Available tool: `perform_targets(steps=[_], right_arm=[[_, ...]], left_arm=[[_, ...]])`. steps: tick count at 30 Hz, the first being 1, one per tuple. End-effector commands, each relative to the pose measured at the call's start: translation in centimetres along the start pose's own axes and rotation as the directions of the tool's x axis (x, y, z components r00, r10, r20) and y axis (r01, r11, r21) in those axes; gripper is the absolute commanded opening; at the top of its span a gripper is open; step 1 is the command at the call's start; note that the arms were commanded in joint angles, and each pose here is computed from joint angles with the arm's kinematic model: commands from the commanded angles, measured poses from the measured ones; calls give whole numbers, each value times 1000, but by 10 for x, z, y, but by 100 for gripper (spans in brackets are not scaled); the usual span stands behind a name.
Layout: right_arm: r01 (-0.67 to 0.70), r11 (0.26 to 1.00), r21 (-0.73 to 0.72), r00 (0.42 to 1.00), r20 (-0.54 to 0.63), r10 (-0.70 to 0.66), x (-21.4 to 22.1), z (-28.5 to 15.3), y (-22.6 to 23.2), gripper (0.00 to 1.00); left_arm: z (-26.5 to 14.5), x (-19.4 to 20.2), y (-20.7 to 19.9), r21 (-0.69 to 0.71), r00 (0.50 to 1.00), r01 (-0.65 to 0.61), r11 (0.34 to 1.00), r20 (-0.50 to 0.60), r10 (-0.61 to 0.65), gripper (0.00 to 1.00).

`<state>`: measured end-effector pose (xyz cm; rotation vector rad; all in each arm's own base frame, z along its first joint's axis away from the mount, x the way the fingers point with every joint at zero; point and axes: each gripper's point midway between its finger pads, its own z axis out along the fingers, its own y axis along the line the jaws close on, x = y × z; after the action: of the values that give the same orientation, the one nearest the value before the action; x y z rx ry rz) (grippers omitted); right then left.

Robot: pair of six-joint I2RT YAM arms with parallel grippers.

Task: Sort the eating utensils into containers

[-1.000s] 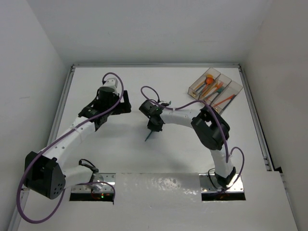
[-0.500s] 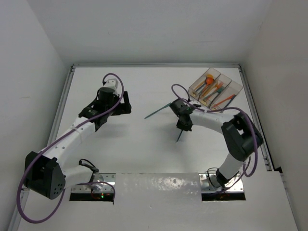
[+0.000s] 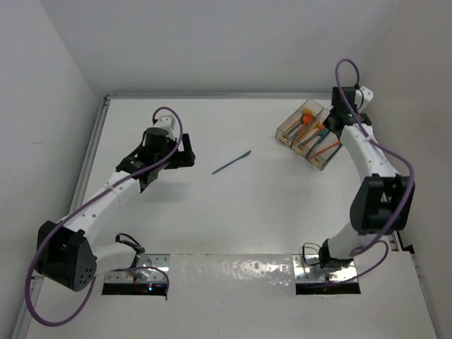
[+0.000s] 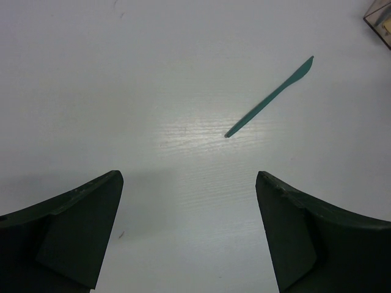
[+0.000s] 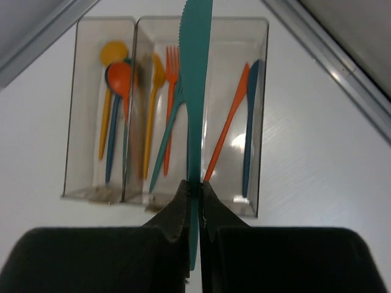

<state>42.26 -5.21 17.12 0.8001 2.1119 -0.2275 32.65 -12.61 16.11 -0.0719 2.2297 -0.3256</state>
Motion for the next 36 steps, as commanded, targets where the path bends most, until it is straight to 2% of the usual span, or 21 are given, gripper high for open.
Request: perform_targets(steps=[1,2,6,10,17,21,26,27,28,31,36], right_arm=[[7,1000,1,1000,-19,-7,-17,38,-3,0],[-22,1000,2,1000,-5,22,-31,46,-6,0],[-53,999,7,997,-48,53,-34,79,-6,0],[-33,999,30,994,-107,36,-17,111,-4,0],[-2,998,70,974,-224,18,25,130,-12,0],[-6,995,98,969,-245,30,34,123,-20,3],[-25,996,89,965,-259,47,38,100,-20,11],[-17,997,77,967,-251,36,35,93,-16,17],[-5,997,80,966,-256,26,37,87,-15,28],[33,998,54,970,-242,-19,36,67,-1,39],[70,997,-20,984,-165,-72,48,18,50,42]], left_arm=[[5,-5,-1,19,1000,-8,1000,20,8,89],[6,-4,-1,20,1000,-11,1000,18,11,89],[9,-2,-1,26,1000,-24,999,11,23,89],[10,-1,-2,36,999,-36,999,10,36,89],[13,1,-4,45,999,-47,998,0,47,89],[13,0,-4,47,999,-50,998,0,50,89],[13,-1,-7,58,999,-47,997,-2,47,89],[13,-1,-7,59,999,-47,997,-3,47,89],[13,0,-8,61,999,-45,997,-5,46,89],[12,-1,-8,59,999,-39,997,-8,40,89],[11,-4,-7,49,1000,-27,998,-5,27,89]])
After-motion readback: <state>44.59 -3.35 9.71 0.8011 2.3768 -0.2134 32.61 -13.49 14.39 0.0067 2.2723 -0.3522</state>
